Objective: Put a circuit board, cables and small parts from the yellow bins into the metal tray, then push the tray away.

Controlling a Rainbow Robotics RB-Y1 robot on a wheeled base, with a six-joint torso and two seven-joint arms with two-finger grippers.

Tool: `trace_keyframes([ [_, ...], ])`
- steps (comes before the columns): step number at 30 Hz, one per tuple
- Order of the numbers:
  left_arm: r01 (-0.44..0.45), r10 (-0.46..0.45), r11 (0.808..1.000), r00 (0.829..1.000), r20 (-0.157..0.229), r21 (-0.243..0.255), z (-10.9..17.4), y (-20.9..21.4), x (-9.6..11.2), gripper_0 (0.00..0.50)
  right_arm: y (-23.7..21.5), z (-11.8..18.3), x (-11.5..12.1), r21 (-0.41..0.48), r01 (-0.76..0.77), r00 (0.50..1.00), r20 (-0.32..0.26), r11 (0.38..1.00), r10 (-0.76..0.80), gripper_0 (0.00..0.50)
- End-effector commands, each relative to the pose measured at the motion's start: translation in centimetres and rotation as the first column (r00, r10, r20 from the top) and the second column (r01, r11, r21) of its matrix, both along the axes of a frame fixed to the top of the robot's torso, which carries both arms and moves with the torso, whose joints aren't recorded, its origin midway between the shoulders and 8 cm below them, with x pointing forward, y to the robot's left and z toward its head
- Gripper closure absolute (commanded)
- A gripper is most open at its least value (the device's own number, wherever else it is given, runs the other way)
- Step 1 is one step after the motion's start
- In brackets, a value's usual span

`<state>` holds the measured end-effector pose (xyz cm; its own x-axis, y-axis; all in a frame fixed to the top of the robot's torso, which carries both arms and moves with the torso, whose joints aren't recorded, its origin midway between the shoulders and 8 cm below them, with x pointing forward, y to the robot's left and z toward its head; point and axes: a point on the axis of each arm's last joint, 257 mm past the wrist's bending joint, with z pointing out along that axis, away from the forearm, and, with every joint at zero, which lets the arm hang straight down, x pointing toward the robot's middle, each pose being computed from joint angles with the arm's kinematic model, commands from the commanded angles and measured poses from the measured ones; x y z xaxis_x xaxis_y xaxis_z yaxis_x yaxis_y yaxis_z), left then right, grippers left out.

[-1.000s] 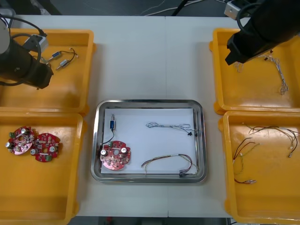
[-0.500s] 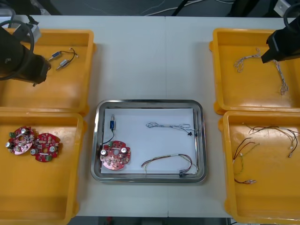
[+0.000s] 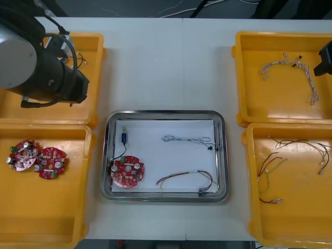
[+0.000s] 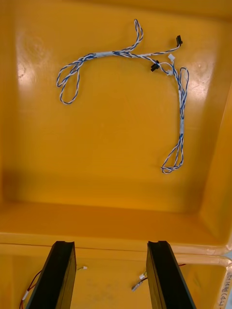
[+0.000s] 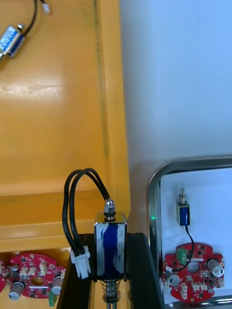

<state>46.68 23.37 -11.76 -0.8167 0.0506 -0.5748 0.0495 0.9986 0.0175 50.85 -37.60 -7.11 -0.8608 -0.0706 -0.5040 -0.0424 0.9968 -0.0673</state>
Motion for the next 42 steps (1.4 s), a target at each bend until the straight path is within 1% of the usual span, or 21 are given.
trace_keyframes([
  [1, -0.102, 0.102, 0.994, 0.995, 0.004, -0.030, -1.9, -2.4, -1.0, 0.500, -2.9, 1.1, -0.8, -0.013, 0.079, 0.997, 0.026, 0.997, -0.079, 0.076],
  [2, -0.099, 0.099, 0.995, 0.995, 0.006, -0.019, -2.3, -2.8, -1.1, 0.500, -2.9, 1.1, -0.8, -0.012, 0.079, 0.997, 0.024, 0.997, -0.078, 0.077],
  [5, -0.075, 0.075, 0.997, 0.997, -0.003, -0.013, -3.3, -4.1, -1.4, 0.500, -3.0, 0.6, -1.1, -0.003, 0.077, 0.997, 0.015, 0.997, -0.077, 0.075],
  [8, -0.050, 0.050, 0.999, 0.999, 0.007, -0.014, -4.2, -5.5, -1.4, 0.500, -3.1, -0.2, -1.5, 0.015, 0.082, 0.997, 0.002, 0.997, -0.082, 0.076],
  [10, -0.032, 0.032, 0.999, 0.999, 0.021, -0.014, -4.8, -6.5, -1.4, 0.500, -3.1, -0.9, -1.9, 0.032, 0.083, 0.997, -0.008, 0.996, -0.083, 0.077],
  [12, -0.018, 0.018, 1.000, 1.000, 0.022, -0.011, -5.4, -7.3, -1.5, 0.500, -3.2, -1.5, -2.3, 0.037, 0.082, 0.997, -0.015, 0.996, -0.082, 0.077],
  [15, -0.001, 0.001, 1.000, 1.000, 0.010, 0.002, -6.3, -8.2, -2.1, 0.500, -3.2, -2.4, -3.3, 0.025, 0.075, 0.997, -0.010, 0.997, -0.075, 0.077],
  [17, 0.015, -0.015, 1.000, 1.000, 0.010, 0.002, -6.7, -8.9, -2.3, 0.500, -3.0, -2.8, -4.0, 0.015, 0.071, 0.997, -0.002, 0.997, -0.071, 0.077],
  [19, 0.036, -0.036, 0.999, 0.999, 0.012, 0.003, -7.2, -9.7, -2.4, 0.500, -2.7, -3.4, -4.7, 0.022, 0.070, 0.998, 0.007, 0.997, -0.070, 0.077],
  [25, 0.076, -0.076, 0.997, 0.997, 0.022, -0.013, -8.3, -11.1, -2.0, 0.500, -2.3, -4.9, -6.4, 0.059, 0.083, 0.996, 0.011, 0.995, -0.084, 0.077],
  [27, 0.087, -0.086, 0.996, 0.996, 0.029, -0.027, -8.9, -11.7, -1.6, 0.500, -2.1, -5.3, -6.7, 0.069, 0.088, 0.996, 0.010, 0.994, -0.089, 0.077],
  [29, 0.096, -0.094, 0.994, 0.995, 0.043, -0.043, -9.5, -12.3, -0.9, 0.500, -1.6, -5.7, -7.1, 0.098, 0.112, 0.994, 0.007, 0.989, -0.113, 0.077],
  [30, 0.096, -0.094, 0.994, 0.994, 0.049, -0.043, -9.9, -12.5, -0.5, 0.500, -1.3, -6.0, -7.3, 0.117, 0.124, 0.992, 0.006, 0.985, -0.126, 0.077],
  [33, 0.103, -0.101, 0.994, 0.993, 0.055, -0.038, -10.6, -12.7, -0.2, 0.500, -0.7, -6.2, -7.7, 0.138, 0.139, 0.990, 0.009, 0.981, -0.142, 0.077],
  [37, 0.107, -0.106, 0.994, 0.993, 0.044, -0.024, -11.3, -12.7, -0.4, 0.500, 0.2, -6.2, -7.8, 0.177, 0.161, 0.986, 0.016, 0.971, -0.166, 0.077],
  [39, 0.115, -0.115, 0.993, 0.993, 0.035, -0.020, -11.9, -13.1, -0.9, 0.500, 0.6, -6.0, -7.7, 0.192, 0.160, 0.985, 0.025, 0.968, -0.168, 0.078],
  [42, 0.125, -0.124, 0.992, 0.992, 0.033, -0.021, -12.4, -13.5, -1.2, 0.500, 0.6, -6.5, -8.0, 0.193, 0.171, 0.984, 0.017, 0.966, -0.177, 0.079],
])
